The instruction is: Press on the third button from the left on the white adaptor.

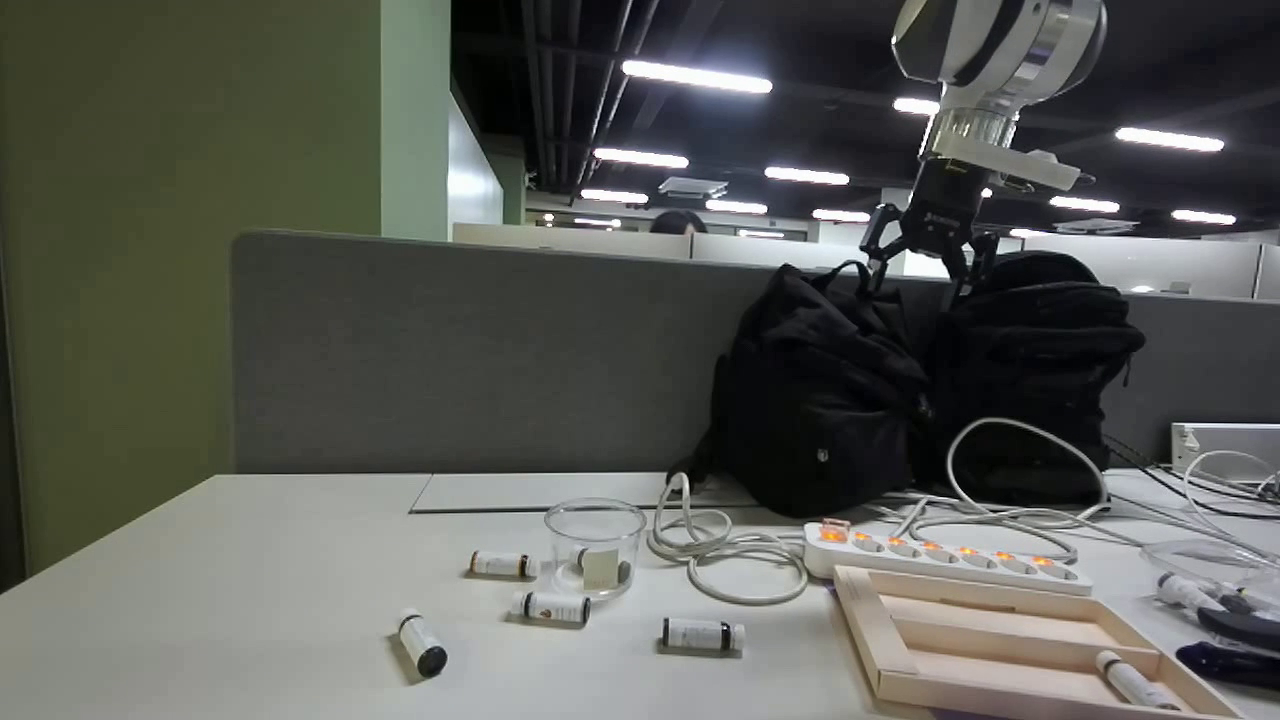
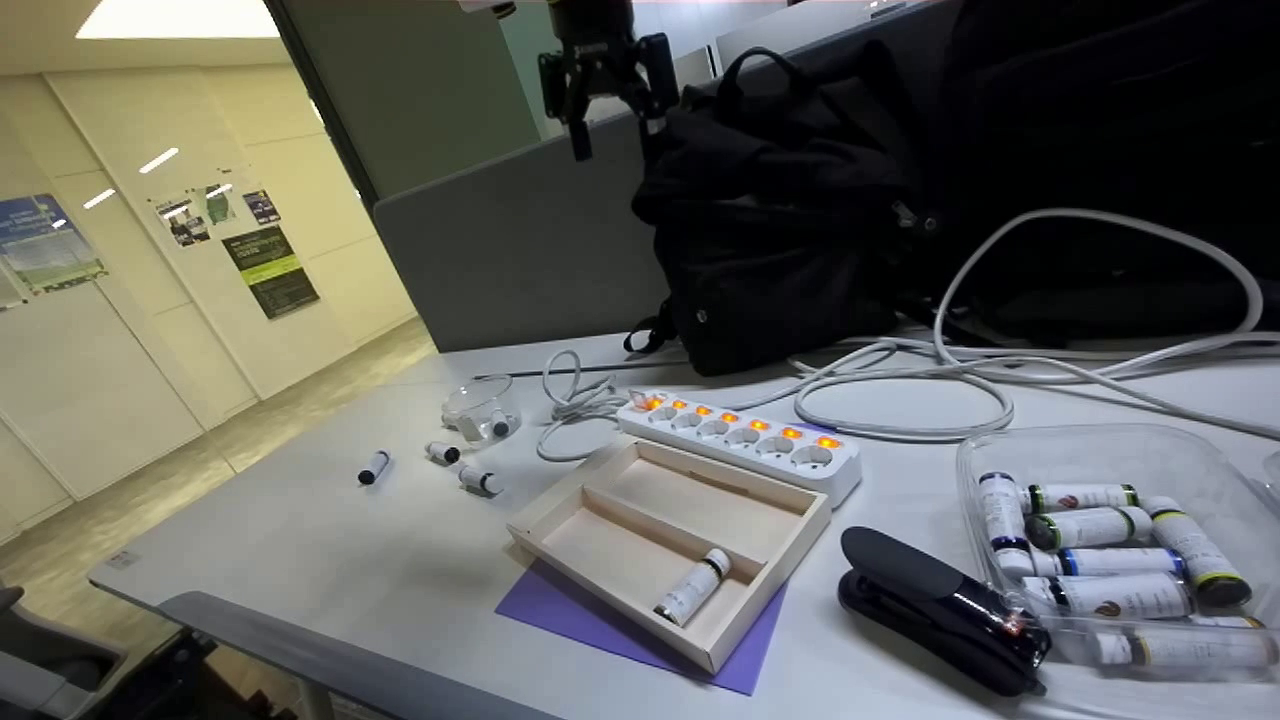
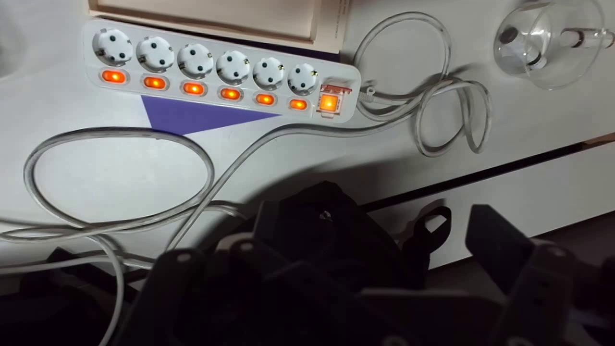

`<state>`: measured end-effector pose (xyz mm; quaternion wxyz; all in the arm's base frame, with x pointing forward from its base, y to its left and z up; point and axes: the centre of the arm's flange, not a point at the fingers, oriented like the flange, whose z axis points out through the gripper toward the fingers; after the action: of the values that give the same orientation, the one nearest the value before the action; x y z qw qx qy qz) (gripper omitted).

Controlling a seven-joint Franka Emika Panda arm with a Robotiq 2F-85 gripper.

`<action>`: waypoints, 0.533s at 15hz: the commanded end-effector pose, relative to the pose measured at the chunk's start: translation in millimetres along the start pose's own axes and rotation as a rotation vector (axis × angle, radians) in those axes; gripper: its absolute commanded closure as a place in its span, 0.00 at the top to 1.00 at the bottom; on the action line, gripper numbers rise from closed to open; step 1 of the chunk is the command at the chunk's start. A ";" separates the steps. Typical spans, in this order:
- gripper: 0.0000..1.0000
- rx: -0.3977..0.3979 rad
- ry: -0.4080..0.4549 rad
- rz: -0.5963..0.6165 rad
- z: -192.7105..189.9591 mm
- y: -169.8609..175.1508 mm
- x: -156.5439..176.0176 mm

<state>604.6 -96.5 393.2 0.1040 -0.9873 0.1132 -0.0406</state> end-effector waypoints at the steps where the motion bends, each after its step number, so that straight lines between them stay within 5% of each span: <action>1: 0.73 -0.030 0.051 0.061 24.8 32.9 23.8; 5: 0.45 -0.055 0.134 0.137 71.6 85.6 38.2; 8: 0.25 -0.047 0.071 0.177 106.8 107.0 35.4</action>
<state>617.4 -175.3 291.3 0.0702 -0.9763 0.1889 -0.0794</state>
